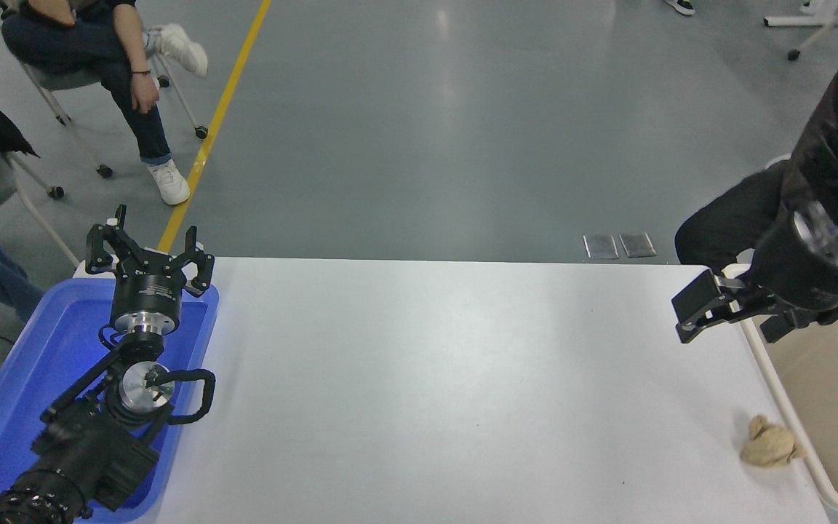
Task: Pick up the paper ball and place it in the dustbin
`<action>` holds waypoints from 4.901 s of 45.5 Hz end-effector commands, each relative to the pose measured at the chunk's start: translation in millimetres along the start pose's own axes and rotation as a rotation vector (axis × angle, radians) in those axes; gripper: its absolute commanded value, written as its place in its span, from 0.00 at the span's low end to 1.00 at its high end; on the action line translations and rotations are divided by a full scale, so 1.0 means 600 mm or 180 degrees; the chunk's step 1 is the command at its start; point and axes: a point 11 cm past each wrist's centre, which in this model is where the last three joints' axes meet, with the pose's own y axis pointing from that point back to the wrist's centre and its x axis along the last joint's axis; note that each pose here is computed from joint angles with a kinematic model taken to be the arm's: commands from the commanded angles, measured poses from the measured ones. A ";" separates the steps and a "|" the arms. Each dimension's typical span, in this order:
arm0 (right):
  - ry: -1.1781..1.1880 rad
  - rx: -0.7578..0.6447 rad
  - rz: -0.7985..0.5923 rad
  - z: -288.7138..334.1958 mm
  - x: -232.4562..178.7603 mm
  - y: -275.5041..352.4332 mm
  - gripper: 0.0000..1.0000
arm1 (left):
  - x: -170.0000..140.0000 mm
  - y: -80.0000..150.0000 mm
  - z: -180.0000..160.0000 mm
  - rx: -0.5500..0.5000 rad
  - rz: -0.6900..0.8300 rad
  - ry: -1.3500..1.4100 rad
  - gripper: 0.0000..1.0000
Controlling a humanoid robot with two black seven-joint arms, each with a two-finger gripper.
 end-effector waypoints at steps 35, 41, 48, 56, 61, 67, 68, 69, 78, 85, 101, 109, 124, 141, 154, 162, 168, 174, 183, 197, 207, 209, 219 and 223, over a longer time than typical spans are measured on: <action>-0.0425 -0.0555 0.0743 0.237 -0.126 -0.326 1.00 | -0.001 -0.001 0.001 -0.0005 -0.0002 0.0003 0.99; -0.0463 -0.0470 0.0822 0.222 -0.112 -0.328 1.00 | -0.001 -0.001 0.000 -0.0001 -0.0004 0.0001 0.99; -0.0572 -0.0367 0.0863 0.209 -0.104 -0.330 1.00 | -0.001 -0.001 0.000 -0.0001 -0.0004 0.0001 0.99; -0.0557 -0.0318 0.0827 0.196 -0.106 -0.340 1.00 | -0.001 -0.001 0.000 -0.0001 -0.0004 0.0001 0.99; -0.0532 -0.0278 0.0772 0.184 -0.114 -0.353 1.00 | -0.001 -0.001 0.000 -0.0001 -0.0004 0.0001 0.99; -0.0518 -0.0250 0.0739 0.175 -0.119 -0.362 1.00 | -0.001 -0.001 0.000 -0.0001 -0.0004 0.0001 0.99; -0.0521 -0.0244 0.0733 0.174 -0.120 -0.363 1.00 | -0.001 -0.001 0.000 -0.0001 -0.0004 0.0001 0.99; -0.0515 -0.0240 0.0736 0.173 -0.119 -0.363 1.00 | -0.001 -0.001 0.000 -0.0001 -0.0004 0.0001 0.99; -0.0505 -0.0190 0.0769 0.160 -0.115 -0.370 1.00 | -0.001 -0.001 0.000 -0.0001 -0.0004 0.0001 0.99; -0.0585 -0.0165 0.0871 0.155 -0.100 -0.372 0.90 | -0.001 -0.001 0.000 -0.0001 -0.0004 0.0001 0.99; -0.0644 -0.0217 0.0848 0.169 -0.108 -0.377 0.02 | -0.001 -0.001 0.000 -0.0001 -0.0004 0.0001 0.99; -0.0631 -0.0169 0.0840 0.163 -0.103 -0.373 0.00 | -0.001 -0.001 0.000 -0.0001 -0.0004 0.0001 0.99; -0.0549 -0.0080 0.0855 0.203 -0.059 -0.215 0.00 | -0.001 -0.001 0.000 0.0006 -0.0007 -0.0003 0.99; -0.0302 -0.0400 0.0920 0.226 0.014 0.032 0.00 | -0.002 -0.001 -0.001 0.0011 -0.0011 -0.0001 0.99; -0.0171 -0.0618 0.1150 0.217 0.045 0.149 0.00 | -0.002 -0.001 -0.001 0.0011 -0.0011 -0.0001 0.99; -0.0137 -0.0653 0.1164 0.212 0.046 0.155 0.00 | -0.002 -0.001 -0.001 0.0011 -0.0011 -0.0001 0.99; -0.0145 -0.0681 0.1165 0.215 0.046 0.156 0.00 | -0.002 -0.001 -0.001 0.0011 -0.0011 -0.0001 0.99; -0.0184 -0.0860 0.1084 0.242 0.034 0.150 0.00 | -0.002 -0.001 -0.001 0.0011 -0.0011 -0.0001 0.99; -0.0554 -0.1228 0.0941 0.334 0.008 0.136 0.00 | -0.002 -0.001 -0.001 0.0011 -0.0011 -0.0001 0.99; -0.0707 -0.1644 0.0996 0.443 -0.042 0.032 0.00 | -0.002 -0.001 0.000 0.0006 -0.0011 -0.0001 0.99; -0.0748 -0.1543 0.1232 0.441 -0.053 -0.115 0.00 | -0.002 -0.001 0.000 0.0004 -0.0008 0.0003 0.99; -0.0847 -0.1512 0.1312 0.440 -0.055 -0.143 0.00 | -0.003 -0.002 0.000 0.0002 -0.0013 0.0004 0.99; -0.1204 -0.1366 0.1613 0.404 -0.078 -0.286 0.00 | -0.002 -0.002 0.000 0.0002 -0.0008 0.0002 0.99; -0.1215 -0.1273 0.1680 0.378 -0.081 -0.319 0.00 | -0.002 -0.002 0.000 0.0002 -0.0008 0.0002 0.99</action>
